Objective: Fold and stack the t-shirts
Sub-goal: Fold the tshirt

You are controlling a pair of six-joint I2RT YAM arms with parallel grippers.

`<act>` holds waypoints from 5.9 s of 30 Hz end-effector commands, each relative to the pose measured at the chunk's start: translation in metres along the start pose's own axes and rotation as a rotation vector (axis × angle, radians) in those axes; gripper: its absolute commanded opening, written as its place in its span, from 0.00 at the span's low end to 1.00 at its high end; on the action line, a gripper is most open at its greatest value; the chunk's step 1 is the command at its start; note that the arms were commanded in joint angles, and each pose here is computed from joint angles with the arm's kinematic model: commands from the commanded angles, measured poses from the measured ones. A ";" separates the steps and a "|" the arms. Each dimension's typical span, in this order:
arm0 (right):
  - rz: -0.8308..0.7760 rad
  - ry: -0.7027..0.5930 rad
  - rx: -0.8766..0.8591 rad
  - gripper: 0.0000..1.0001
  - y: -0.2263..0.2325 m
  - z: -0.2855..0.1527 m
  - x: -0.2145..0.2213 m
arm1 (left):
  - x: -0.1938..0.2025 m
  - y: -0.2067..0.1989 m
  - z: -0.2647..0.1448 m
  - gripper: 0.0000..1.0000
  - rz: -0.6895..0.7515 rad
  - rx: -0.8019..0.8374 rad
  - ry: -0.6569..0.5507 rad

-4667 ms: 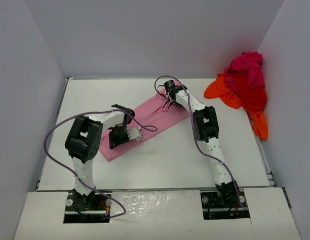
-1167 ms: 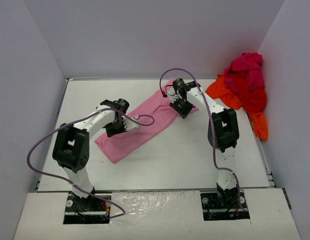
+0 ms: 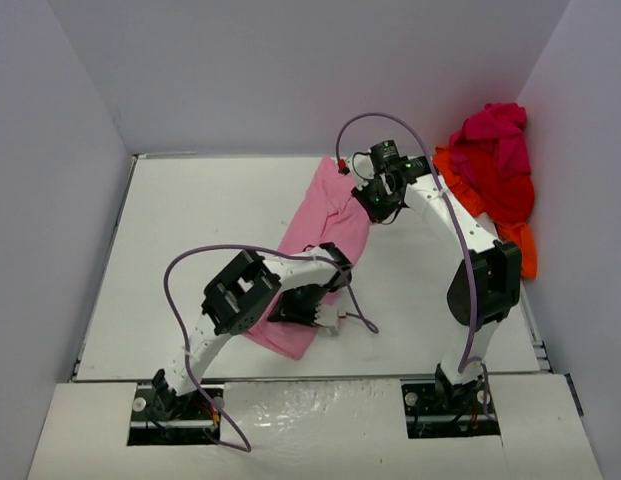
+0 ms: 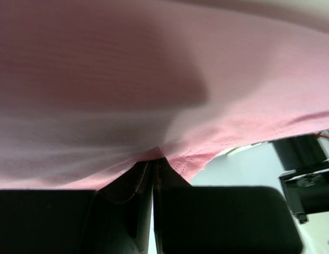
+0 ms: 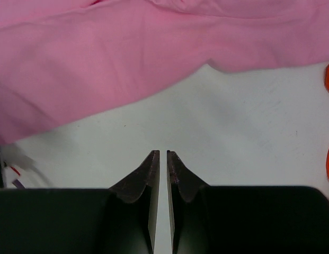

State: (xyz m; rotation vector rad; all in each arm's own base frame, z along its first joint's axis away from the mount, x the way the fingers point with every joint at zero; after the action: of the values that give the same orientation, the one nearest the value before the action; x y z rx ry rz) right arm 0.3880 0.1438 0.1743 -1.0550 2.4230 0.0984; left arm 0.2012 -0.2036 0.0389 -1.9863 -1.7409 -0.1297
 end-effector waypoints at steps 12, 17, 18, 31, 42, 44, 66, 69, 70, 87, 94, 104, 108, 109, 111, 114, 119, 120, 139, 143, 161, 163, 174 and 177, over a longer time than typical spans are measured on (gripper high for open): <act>0.000 -0.088 0.063 0.08 -0.004 -0.031 -0.011 | -0.073 0.027 -0.185 0.00 -0.055 -0.471 -0.725; -0.020 -0.210 0.135 0.08 -0.009 -0.079 -0.026 | -0.012 0.064 -0.215 0.00 -0.196 -0.602 -0.789; -0.026 -0.231 0.153 0.08 -0.010 -0.089 -0.027 | -0.002 0.068 -0.215 0.00 -0.211 -0.608 -0.786; 0.125 -0.360 0.577 0.47 -0.059 -0.167 0.000 | -0.025 0.038 -0.132 0.72 -0.111 -0.608 -0.627; 0.161 -0.349 0.659 0.63 -0.070 -0.175 0.040 | -0.028 -0.008 -0.136 0.75 -0.101 -0.665 -0.666; 0.170 -0.345 0.658 0.64 -0.072 -0.173 0.044 | -0.027 -0.012 -0.139 0.75 -0.117 -0.654 -0.681; 0.285 -0.319 0.632 0.66 -0.093 -0.156 0.070 | -0.080 -0.093 -0.089 0.73 0.014 -0.206 -0.771; 0.298 -0.314 0.631 0.66 -0.096 -0.155 0.073 | -0.094 -0.089 -0.077 0.73 0.014 -0.195 -0.753; 0.298 -0.315 0.632 0.66 -0.096 -0.156 0.073 | -0.098 -0.088 -0.073 0.73 0.015 -0.196 -0.747; 0.299 -0.319 0.617 0.68 -0.090 -0.155 0.082 | -0.134 -0.073 -0.045 0.69 0.004 -0.264 -0.690; 0.298 -0.314 0.602 0.68 -0.084 -0.151 0.088 | -0.139 -0.063 -0.028 0.54 -0.031 -0.278 -0.656; 0.293 -0.304 0.589 0.69 -0.079 -0.146 0.095 | -0.149 -0.052 -0.002 0.36 -0.061 -0.265 -0.583; 0.284 -0.304 0.600 0.69 -0.076 -0.149 0.099 | -0.153 -0.055 0.003 0.07 -0.056 -0.255 -0.570; 0.283 -0.303 0.602 0.69 -0.076 -0.150 0.100 | -0.152 -0.059 0.005 0.02 -0.049 -0.236 -0.558; 0.276 -0.302 0.605 0.69 -0.075 -0.150 0.101 | -0.153 -0.065 0.003 0.00 -0.020 -0.211 -0.548; 0.268 -0.292 0.599 0.69 -0.074 -0.147 0.104 | -0.148 -0.079 -0.011 0.00 0.033 -0.209 -0.542; 0.233 -0.322 0.392 0.66 -0.059 -0.111 0.084 | -0.118 -0.109 -0.051 0.00 0.131 -0.169 -0.529; 0.232 -0.326 0.342 0.65 -0.057 -0.101 0.076 | -0.110 -0.115 -0.059 0.00 0.146 -0.162 -0.524; 0.037 -0.015 -0.204 0.45 0.044 0.051 0.024 | -0.056 -0.164 -0.105 0.00 0.216 -0.042 -0.544; -0.031 0.087 -0.276 0.45 0.076 0.067 0.048 | -0.055 -0.169 -0.108 0.00 0.222 -0.013 -0.556; -0.269 0.399 -0.529 0.44 0.167 0.075 0.127 | -0.052 -0.145 -0.149 0.00 0.182 -0.107 -0.642; -0.267 0.420 -0.541 0.43 0.170 0.077 0.134 | -0.050 -0.135 -0.155 0.00 0.161 -0.155 -0.644; -0.281 0.496 -0.606 0.44 0.188 0.084 0.161 | -0.041 -0.086 -0.180 0.00 0.082 -0.255 -0.677; -0.286 0.502 -0.606 0.44 0.189 0.083 0.163 | -0.042 -0.078 -0.183 0.00 0.081 -0.265 -0.671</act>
State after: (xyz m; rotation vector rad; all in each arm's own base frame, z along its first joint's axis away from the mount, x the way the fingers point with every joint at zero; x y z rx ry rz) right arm 0.2491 0.1998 0.0279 -1.7558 2.5493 0.4087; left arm 0.1519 -0.3107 0.1900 -2.4111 -2.1114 0.4236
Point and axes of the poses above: each gripper's point midway between its finger pads, its own z axis out along the fingers, its own y axis along the line the jaws close on, x = y × z, the point moved 2 cm from there along -z, back along the fingers, and after that the axes turned 1 degree about -z, right-handed, at the moved point
